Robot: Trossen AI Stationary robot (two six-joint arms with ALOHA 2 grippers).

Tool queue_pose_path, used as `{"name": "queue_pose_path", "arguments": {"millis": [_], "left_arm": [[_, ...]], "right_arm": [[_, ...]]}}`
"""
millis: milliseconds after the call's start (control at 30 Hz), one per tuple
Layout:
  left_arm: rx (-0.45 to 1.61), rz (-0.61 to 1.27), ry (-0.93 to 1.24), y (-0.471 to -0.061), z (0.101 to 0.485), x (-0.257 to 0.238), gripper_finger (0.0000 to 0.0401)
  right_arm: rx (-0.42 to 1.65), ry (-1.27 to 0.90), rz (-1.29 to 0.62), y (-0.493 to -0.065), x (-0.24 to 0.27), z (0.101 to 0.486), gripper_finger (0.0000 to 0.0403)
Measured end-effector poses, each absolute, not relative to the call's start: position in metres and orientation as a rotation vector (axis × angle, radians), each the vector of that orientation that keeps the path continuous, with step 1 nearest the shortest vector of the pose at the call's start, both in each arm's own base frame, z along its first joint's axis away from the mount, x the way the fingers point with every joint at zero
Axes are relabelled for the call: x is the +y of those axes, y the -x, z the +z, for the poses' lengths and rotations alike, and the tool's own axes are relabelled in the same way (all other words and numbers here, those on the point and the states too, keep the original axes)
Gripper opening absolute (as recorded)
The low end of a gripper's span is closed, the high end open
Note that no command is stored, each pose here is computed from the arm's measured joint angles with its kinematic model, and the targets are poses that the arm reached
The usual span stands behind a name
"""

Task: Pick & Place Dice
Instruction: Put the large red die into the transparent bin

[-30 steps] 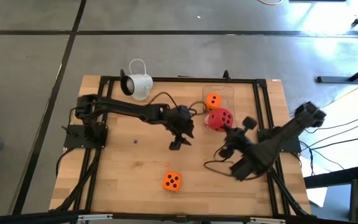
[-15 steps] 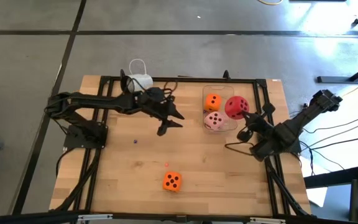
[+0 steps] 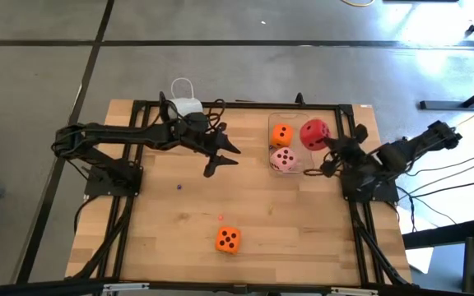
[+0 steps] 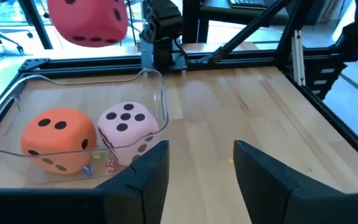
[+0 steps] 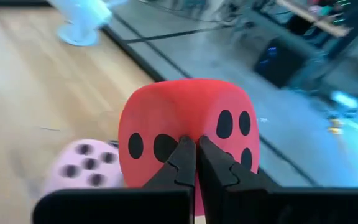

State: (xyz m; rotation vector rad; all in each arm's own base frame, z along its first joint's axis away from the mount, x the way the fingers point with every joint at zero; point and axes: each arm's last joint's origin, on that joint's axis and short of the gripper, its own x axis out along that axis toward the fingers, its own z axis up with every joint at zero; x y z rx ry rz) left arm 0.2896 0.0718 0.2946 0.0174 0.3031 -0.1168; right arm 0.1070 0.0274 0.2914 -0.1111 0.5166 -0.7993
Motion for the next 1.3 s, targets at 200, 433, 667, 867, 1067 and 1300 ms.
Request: {"name": "queue_pose_path", "arguments": {"millis": [200,433,667,867,1067,1300], "left_arm": [[0.303,-0.117,-0.02,-0.29,0.295,0.072,0.0171],[0.308,-0.118,-0.018,-0.29,0.294,0.072,0.0171],[0.331,-0.124,-0.019,-0.289,0.292,0.071,0.0171],[0.363,-0.127,-0.014,-0.288,0.289,0.071,0.0171],[0.376,-0.13,-0.022,-0.287,0.288,0.071,0.0171],[0.381,-0.131,-0.025,-0.287,0.287,0.071,0.0171]], "right_arm": [[0.56,0.014,-0.676,-0.128,0.021,0.299,0.0],[0.622,-0.052,-0.652,-0.142,-0.005,0.291,0.0],[0.612,-0.177,-0.575,-0.151,-0.035,0.275,0.0],[0.639,-0.245,-0.631,-0.145,-0.055,0.267,0.0],[0.641,-0.291,-0.646,-0.142,-0.064,0.266,0.0001],[0.683,-0.317,-0.685,-0.142,-0.072,0.261,0.0001]]}}
